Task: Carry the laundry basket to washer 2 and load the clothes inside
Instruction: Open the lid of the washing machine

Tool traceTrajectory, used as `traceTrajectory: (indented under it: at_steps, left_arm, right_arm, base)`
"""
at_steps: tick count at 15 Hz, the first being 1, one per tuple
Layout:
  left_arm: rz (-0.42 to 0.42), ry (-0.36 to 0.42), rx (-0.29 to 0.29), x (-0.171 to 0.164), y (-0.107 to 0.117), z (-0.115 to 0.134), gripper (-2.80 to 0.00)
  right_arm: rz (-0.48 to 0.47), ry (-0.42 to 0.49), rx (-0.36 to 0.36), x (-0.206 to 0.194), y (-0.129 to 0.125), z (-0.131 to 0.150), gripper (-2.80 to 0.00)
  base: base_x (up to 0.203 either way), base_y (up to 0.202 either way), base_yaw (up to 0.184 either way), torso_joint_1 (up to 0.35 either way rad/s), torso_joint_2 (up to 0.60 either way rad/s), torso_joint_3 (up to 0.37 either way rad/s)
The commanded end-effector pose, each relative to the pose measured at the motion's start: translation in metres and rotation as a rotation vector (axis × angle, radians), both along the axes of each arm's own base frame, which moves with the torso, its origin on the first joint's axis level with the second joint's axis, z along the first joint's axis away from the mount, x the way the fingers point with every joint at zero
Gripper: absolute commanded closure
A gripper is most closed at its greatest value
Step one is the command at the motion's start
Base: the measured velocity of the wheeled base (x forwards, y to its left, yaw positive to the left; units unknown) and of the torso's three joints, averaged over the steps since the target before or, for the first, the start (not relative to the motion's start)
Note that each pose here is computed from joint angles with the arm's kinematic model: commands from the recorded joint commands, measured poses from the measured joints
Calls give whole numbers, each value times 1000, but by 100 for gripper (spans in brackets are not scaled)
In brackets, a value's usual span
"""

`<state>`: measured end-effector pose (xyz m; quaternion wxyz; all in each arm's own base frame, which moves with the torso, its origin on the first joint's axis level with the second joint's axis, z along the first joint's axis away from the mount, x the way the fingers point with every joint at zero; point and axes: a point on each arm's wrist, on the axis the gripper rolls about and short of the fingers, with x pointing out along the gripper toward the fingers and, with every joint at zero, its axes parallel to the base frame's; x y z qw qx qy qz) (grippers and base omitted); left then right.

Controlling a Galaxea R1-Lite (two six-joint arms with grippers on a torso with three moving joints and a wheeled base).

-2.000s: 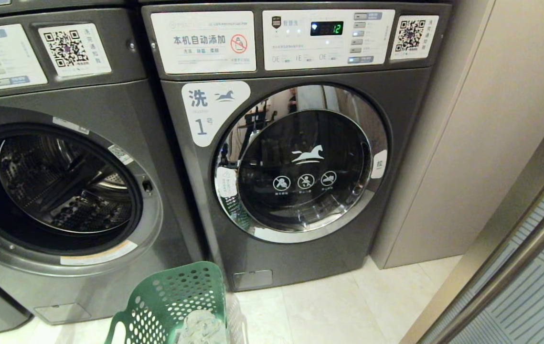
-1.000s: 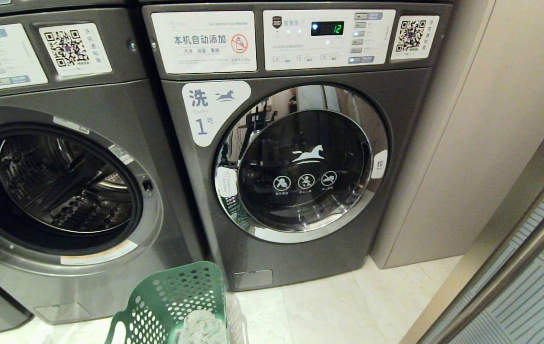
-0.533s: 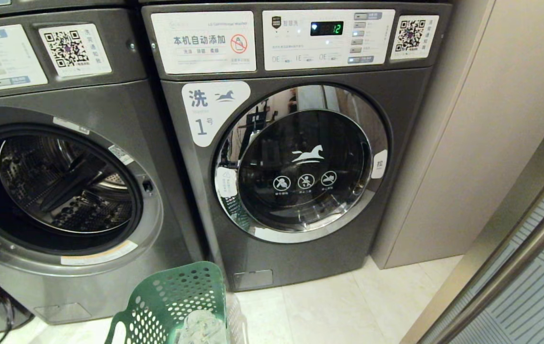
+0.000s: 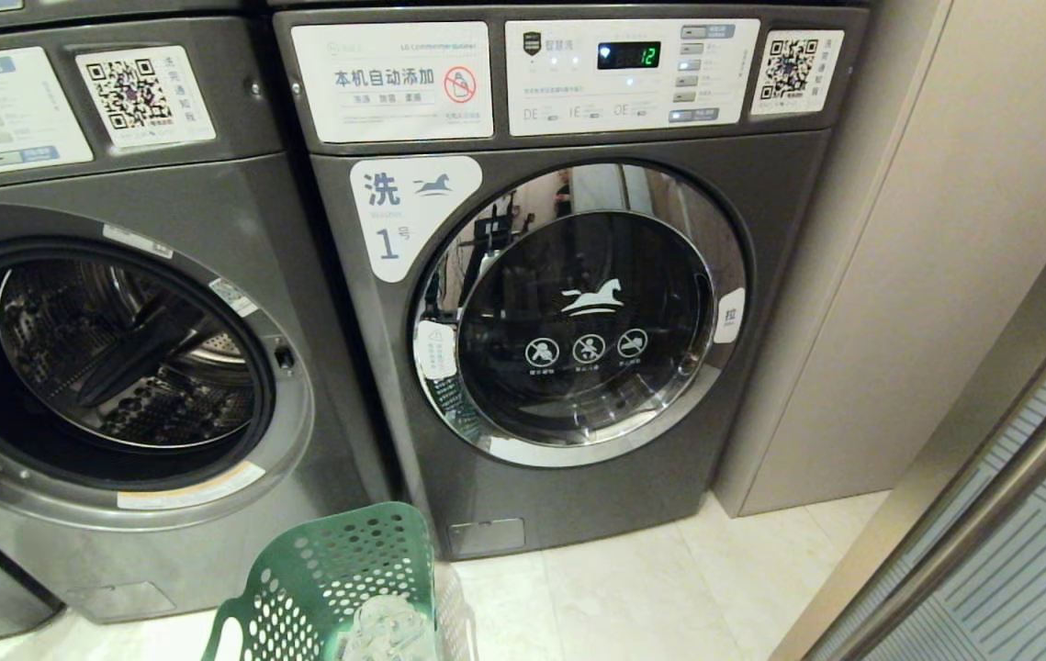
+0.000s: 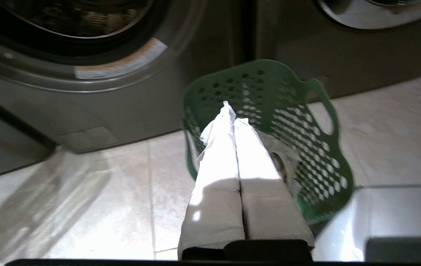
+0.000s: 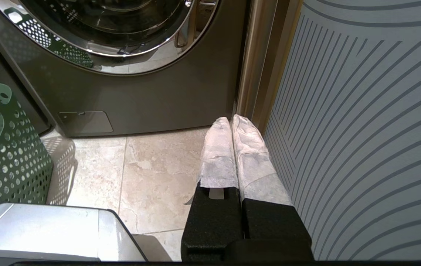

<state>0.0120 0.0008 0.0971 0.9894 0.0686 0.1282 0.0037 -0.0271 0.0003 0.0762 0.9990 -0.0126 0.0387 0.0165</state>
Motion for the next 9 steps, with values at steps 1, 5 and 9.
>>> traceTrajectory:
  at_steps: [1, 5, 9]
  left_arm:
    - [-62, -119, -20, -26, -1, -15, 0]
    - [-28, -221, -78, -37, -1, -21, 0]
    - [-27, -219, -82, -37, -1, -22, 0]
  right_arm:
    - [0, 0, 0, 0, 0, 0, 0]
    - [1, 0, 0, 0, 0, 0, 0]
    - [0, 0, 0, 0, 0, 0, 0]
  base:
    - [0, 0, 0, 0, 0, 0]
    - [0, 0, 0, 0, 0, 0]
    - [0, 0, 0, 0, 0, 0]
